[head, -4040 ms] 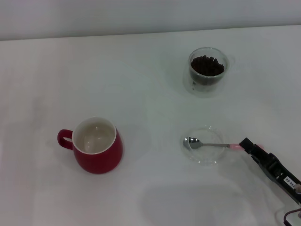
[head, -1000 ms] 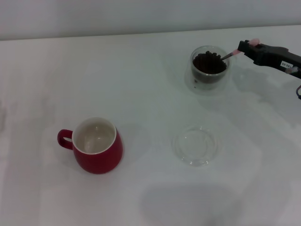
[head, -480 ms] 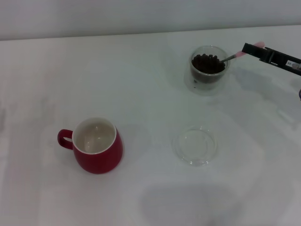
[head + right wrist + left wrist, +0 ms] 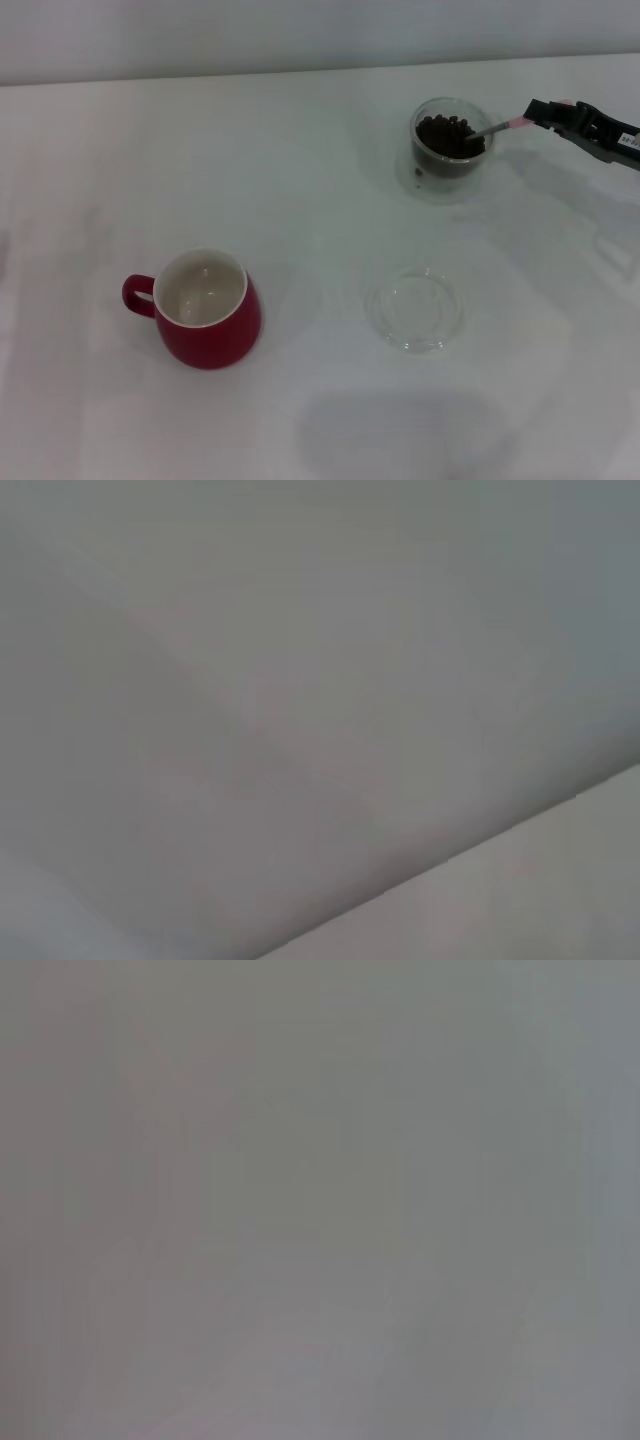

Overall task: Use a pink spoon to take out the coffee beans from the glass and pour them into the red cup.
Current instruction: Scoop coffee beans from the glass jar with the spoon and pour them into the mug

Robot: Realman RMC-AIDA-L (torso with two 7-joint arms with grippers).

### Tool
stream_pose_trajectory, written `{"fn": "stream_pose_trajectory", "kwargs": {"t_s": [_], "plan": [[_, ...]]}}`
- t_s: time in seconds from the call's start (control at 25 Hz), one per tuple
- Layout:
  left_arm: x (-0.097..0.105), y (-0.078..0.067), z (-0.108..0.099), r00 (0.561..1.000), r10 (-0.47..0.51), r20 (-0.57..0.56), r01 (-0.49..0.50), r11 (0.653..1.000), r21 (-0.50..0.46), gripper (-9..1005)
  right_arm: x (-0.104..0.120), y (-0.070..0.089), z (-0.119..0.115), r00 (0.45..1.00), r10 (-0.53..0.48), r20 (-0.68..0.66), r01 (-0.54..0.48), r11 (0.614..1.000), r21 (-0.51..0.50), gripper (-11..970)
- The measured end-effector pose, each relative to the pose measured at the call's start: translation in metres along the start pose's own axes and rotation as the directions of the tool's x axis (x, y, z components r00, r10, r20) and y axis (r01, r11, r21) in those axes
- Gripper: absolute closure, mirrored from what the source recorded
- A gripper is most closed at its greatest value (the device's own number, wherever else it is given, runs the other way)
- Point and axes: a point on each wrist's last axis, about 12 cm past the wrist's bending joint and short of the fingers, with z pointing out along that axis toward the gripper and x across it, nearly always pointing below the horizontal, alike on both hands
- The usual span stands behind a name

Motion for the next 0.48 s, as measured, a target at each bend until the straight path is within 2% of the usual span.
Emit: {"fn": "stream_pose_trajectory", "kwargs": {"t_s": [0.48], "plan": [[0.0002, 0.0007, -0.0007, 1.0, 0.004, -0.001, -0.004, 1.0, -0.002, 270, 0.0003, 0.0038, 0.0014, 1.0, 0.006, 0.002, -0.006, 1.0, -0.019, 779]]}}
